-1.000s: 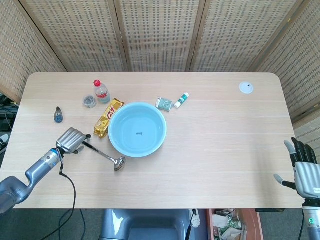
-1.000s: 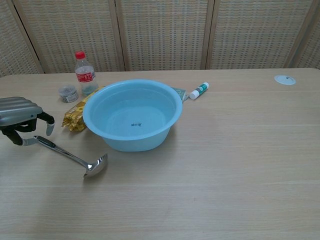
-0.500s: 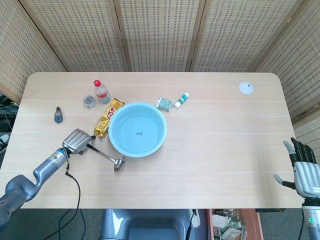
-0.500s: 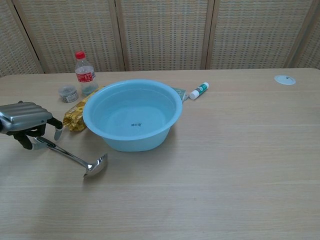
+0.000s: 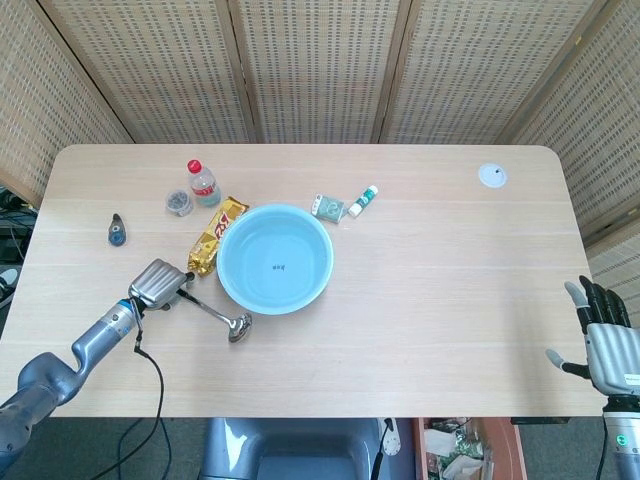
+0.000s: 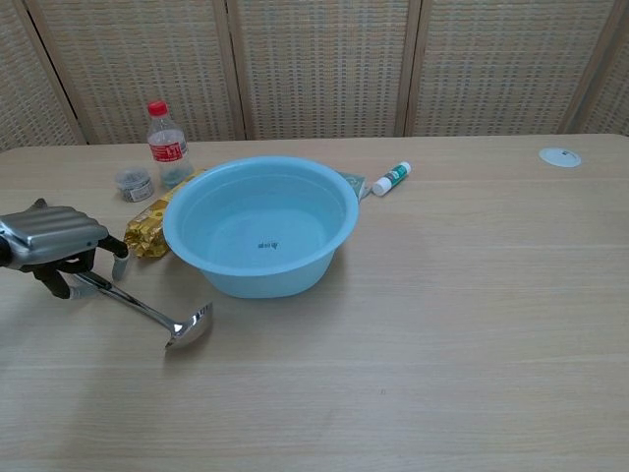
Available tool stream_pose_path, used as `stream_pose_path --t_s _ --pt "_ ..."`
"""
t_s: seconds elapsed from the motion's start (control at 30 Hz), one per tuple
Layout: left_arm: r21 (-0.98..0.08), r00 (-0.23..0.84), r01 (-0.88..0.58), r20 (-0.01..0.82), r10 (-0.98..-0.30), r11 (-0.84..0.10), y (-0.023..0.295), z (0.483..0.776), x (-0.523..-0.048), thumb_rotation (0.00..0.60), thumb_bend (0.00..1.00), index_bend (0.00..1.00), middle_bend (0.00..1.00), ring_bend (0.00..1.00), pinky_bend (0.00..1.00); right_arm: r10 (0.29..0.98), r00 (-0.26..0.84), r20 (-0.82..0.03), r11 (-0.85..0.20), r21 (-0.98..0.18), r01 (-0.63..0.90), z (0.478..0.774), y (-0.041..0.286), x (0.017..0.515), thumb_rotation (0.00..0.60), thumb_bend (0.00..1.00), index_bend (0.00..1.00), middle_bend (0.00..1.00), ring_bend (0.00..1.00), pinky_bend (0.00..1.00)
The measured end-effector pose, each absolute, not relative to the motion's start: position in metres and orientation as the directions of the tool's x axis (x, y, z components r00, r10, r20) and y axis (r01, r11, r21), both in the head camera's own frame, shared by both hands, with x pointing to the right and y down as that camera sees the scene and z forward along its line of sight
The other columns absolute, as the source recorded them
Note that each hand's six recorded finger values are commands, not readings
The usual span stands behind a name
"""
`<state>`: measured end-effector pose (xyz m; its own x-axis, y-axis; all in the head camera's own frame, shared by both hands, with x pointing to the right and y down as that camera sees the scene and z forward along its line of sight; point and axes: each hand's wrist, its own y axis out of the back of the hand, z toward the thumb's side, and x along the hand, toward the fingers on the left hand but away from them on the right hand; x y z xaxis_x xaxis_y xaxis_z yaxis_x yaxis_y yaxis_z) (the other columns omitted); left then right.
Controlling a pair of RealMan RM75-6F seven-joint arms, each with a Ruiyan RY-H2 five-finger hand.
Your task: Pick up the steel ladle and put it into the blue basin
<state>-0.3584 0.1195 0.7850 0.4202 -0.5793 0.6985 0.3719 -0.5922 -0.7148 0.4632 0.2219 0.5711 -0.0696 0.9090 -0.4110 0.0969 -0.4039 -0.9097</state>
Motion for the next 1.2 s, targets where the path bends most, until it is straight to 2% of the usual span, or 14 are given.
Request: stream_pose_path --t_s 0.5,0.57,0.73,0.87,1.2 --pt "-0.702 0.409 0.39 0.712 -0.571 -0.595 0.127 0.796 -0.352 0.6 0.39 0.45 1.0 1.0 1.0 0.908 -0.067 -0.414 -0.406 -0.908 0.104 0.57 0.222 0.464 0.6 0.0 0.0 0.0 0.0 0.0" --pt "-0.702 0.409 0.39 0.712 -0.571 -0.596 0.128 0.796 -0.352 0.6 0.39 0.5 1.0 1.0 1.0 0.908 -0.068 -0.414 -0.407 -0.908 0.105 0.57 0.222 0.464 0.6 0.0 0.0 0.0 0.0 0.0" --pt "-0.705 0.406 0.385 0.709 -0.576 -0.596 0.127 0.796 -0.352 0.6 0.39 0.8 1.0 1.0 1.0 0.907 -0.067 -0.415 -0.407 -0.907 0.107 0.57 0.222 0.464 0.6 0.0 0.0 0.0 0.0 0.0" --pt "-0.719 0.408 0.362 0.694 -0.592 -0.593 0.123 0.791 -0.354 0.6 0.39 0.94 1.0 1.0 1.0 0.909 -0.066 -0.412 -0.404 -0.908 0.11 0.569 0.222 0.464 0.6 0.0 0.0 0.0 0.0 0.0" --pt "-0.775 0.453 0.275 0.626 -0.634 -0.569 0.111 0.76 -0.357 0.6 0.39 1.0 1.0 1.0 1.0 0.91 -0.064 -0.409 -0.4 -0.909 0.118 0.567 0.222 0.464 0.6 0.0 0.0 0.0 0.0 0.0"
